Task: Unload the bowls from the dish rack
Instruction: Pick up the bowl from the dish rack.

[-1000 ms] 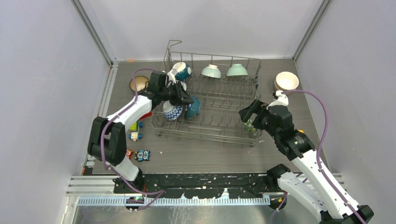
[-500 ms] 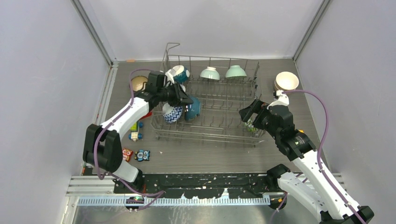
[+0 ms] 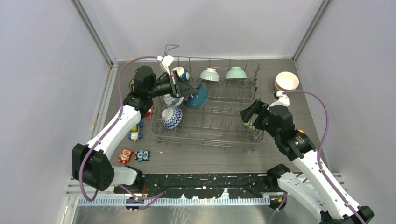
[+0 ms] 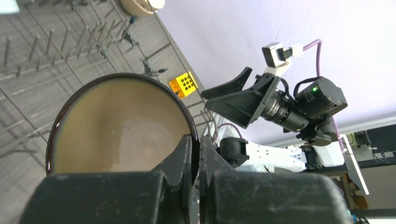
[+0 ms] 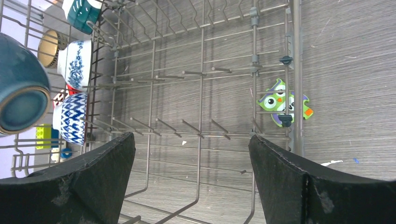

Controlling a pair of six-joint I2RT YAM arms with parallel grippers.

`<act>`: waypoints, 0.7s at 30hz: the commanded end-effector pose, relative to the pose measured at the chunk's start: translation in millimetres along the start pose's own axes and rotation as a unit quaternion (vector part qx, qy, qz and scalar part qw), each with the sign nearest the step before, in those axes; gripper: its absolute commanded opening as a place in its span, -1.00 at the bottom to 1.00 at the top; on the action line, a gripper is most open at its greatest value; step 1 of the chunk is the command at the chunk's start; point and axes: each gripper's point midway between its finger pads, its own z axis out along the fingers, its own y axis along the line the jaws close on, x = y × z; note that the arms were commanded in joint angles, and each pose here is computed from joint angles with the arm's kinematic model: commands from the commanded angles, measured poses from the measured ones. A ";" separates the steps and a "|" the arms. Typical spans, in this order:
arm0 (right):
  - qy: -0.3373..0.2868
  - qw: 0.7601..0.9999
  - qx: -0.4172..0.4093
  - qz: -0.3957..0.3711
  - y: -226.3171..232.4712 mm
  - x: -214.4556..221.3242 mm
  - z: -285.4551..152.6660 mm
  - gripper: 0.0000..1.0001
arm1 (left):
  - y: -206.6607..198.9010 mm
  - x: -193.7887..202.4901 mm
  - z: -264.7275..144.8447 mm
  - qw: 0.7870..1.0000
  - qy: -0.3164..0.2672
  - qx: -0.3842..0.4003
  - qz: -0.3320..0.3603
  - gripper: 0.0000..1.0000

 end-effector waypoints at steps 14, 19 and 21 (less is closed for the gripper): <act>-0.030 0.998 -0.056 -0.015 25.3 -25.5 -24.8 0.90 | -57.2 -14.7 -15.0 0.994 -0.015 0.092 0.053 -0.99; -0.023 0.989 -0.141 -0.032 58.9 -32.8 -47.0 0.90 | -80.0 -18.9 -22.5 0.990 -0.022 0.127 0.057 -1.00; -0.020 0.982 -0.183 -0.038 75.0 -36.1 -58.1 0.89 | -88.3 -20.1 -25.6 0.988 -0.023 0.139 0.057 -1.00</act>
